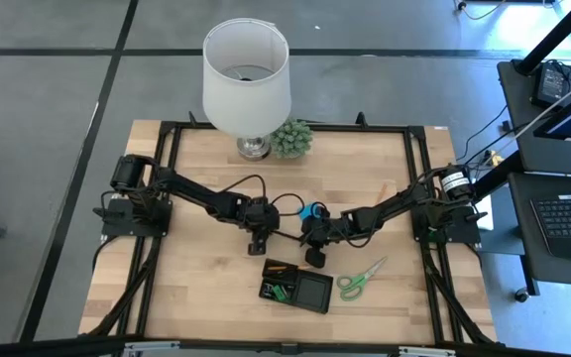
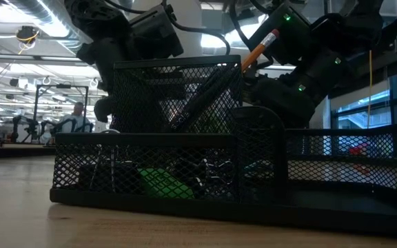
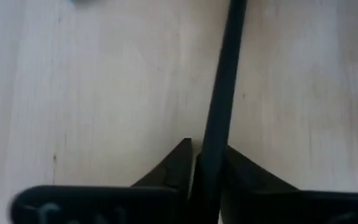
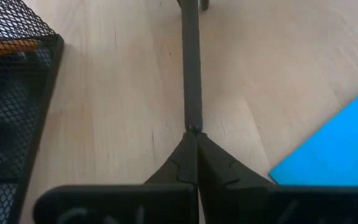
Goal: Pick and place office supplies into organizer
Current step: Put the black pen into the desk organizer
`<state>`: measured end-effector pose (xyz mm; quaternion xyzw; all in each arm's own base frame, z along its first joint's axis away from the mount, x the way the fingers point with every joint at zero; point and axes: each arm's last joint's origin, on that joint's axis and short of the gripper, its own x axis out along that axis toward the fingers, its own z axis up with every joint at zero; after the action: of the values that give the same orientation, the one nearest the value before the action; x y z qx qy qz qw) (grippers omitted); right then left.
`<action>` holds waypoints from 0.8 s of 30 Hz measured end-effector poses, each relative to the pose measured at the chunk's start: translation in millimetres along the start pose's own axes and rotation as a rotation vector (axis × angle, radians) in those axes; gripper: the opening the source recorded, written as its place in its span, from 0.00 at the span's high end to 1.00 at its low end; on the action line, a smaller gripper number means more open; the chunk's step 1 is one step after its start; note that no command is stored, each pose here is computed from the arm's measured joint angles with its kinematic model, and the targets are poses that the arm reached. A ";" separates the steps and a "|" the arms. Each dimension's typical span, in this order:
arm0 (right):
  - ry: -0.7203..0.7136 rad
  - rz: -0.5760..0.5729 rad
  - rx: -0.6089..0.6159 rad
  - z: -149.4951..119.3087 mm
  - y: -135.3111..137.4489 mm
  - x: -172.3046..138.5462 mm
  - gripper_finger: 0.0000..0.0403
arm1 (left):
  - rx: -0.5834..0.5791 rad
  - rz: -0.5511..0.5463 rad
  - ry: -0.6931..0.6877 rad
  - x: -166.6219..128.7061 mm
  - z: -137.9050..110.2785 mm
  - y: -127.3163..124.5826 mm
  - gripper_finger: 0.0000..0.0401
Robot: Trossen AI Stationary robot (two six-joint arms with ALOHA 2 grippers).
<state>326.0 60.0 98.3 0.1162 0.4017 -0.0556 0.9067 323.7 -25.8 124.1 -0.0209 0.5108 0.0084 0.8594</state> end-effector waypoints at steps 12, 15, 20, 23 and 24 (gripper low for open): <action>-0.006 -0.001 -0.051 -0.8 2.1 -0.3 0.93 | 0.008 -0.010 0.002 0.0 -0.3 -1.0 0.96; -0.007 0.005 -0.053 -0.7 2.5 -0.2 0.86 | 0.005 -0.009 0.000 0.0 -0.2 -0.8 0.96; -0.018 0.017 -0.052 2.4 3.5 -3.8 0.69 | 0.005 -0.006 -0.007 0.2 0.5 -0.8 0.96; -0.016 0.019 -0.051 5.4 3.5 -12.2 0.59 | -0.001 -0.004 -0.019 0.3 1.3 -0.8 0.96; -0.018 0.019 -0.051 7.5 3.5 -16.0 0.57 | -0.001 -0.004 -0.024 0.1 1.6 -0.8 0.96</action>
<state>321.3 61.6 115.6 0.0964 0.3935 -0.0379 0.9135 325.2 -26.6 124.8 -0.0222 0.5005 0.0071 0.8654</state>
